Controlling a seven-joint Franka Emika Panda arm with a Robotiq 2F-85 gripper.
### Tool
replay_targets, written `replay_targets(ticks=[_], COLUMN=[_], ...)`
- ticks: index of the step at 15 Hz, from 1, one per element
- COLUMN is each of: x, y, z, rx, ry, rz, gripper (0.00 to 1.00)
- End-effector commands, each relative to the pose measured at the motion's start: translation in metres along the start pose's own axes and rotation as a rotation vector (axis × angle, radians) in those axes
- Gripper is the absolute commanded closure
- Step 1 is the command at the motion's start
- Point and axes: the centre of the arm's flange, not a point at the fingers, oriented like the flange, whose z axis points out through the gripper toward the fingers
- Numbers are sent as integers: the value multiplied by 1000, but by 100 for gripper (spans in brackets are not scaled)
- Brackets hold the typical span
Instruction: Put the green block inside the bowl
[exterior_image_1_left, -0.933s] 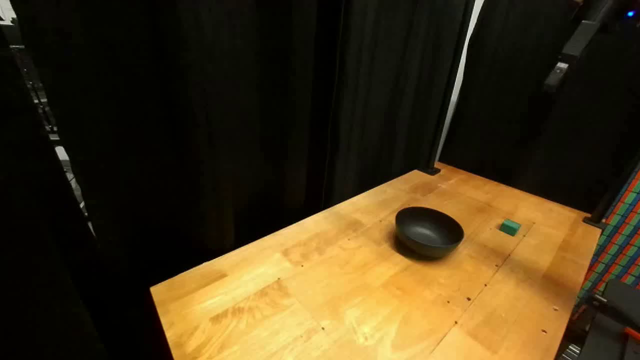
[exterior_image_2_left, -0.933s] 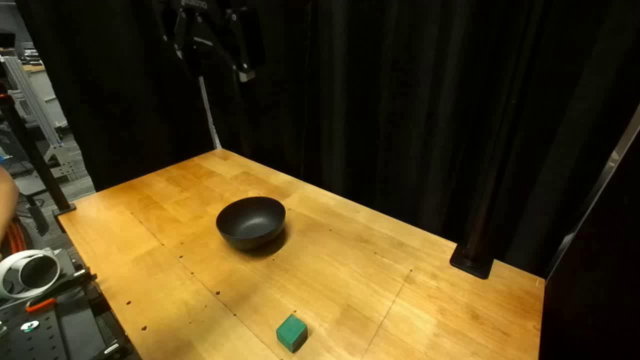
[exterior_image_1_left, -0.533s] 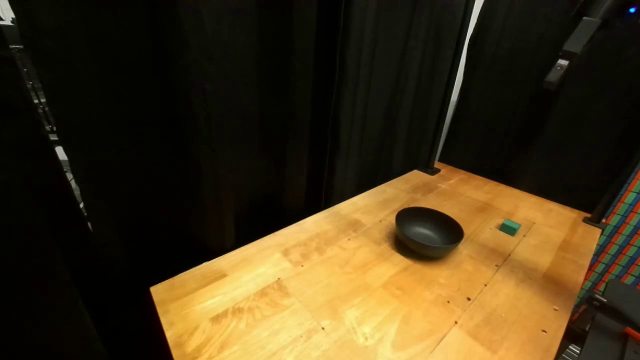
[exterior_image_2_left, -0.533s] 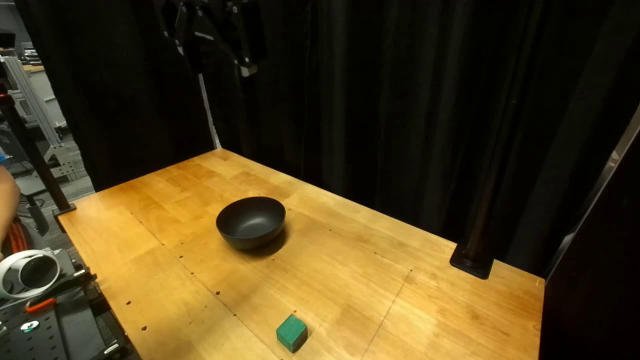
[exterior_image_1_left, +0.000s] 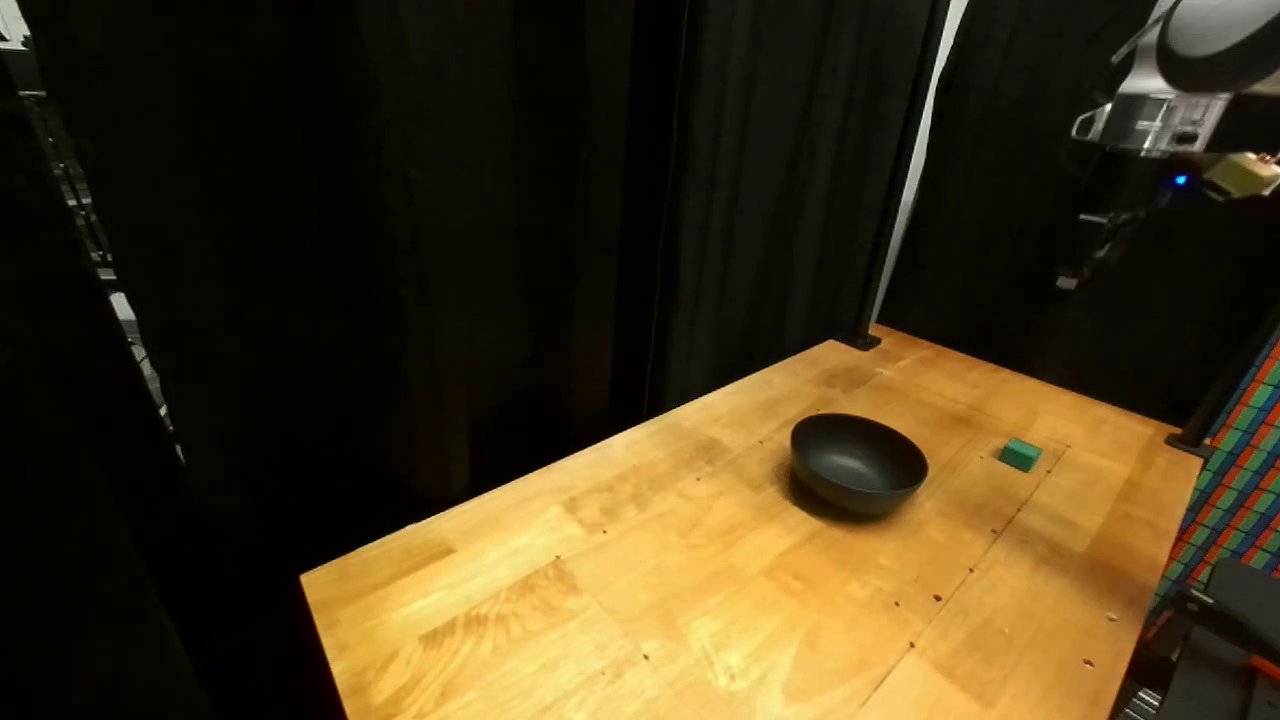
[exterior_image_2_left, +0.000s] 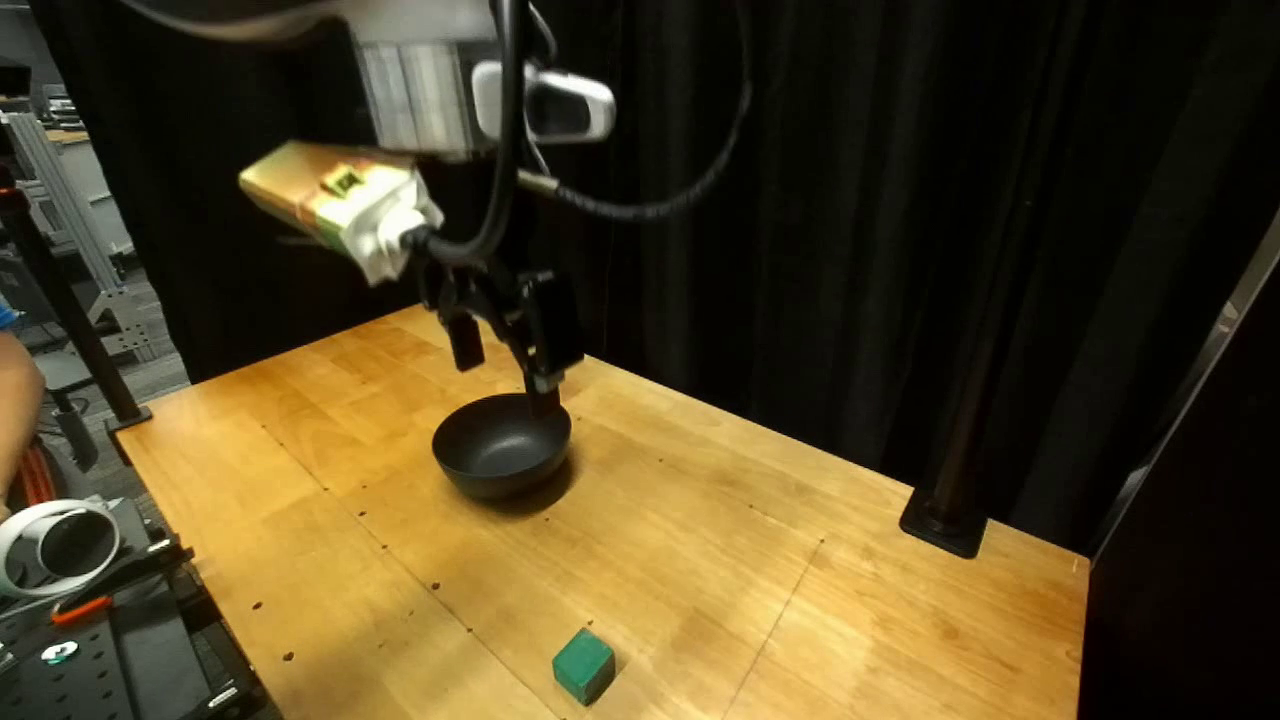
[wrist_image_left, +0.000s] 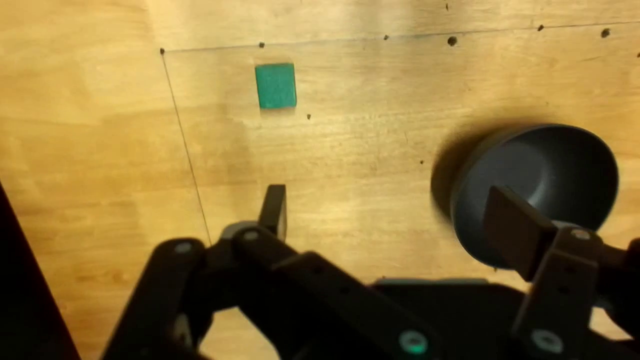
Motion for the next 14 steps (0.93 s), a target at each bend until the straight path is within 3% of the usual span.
replay_targets(ticks=[1, 5, 14], x=[-1, -13, -21], y=[11, 23, 40], z=[61, 126, 213], rx=[-9, 42, 22], ry=[-59, -44, -36], rz=[84, 155, 225], gripper=[0, 0, 0])
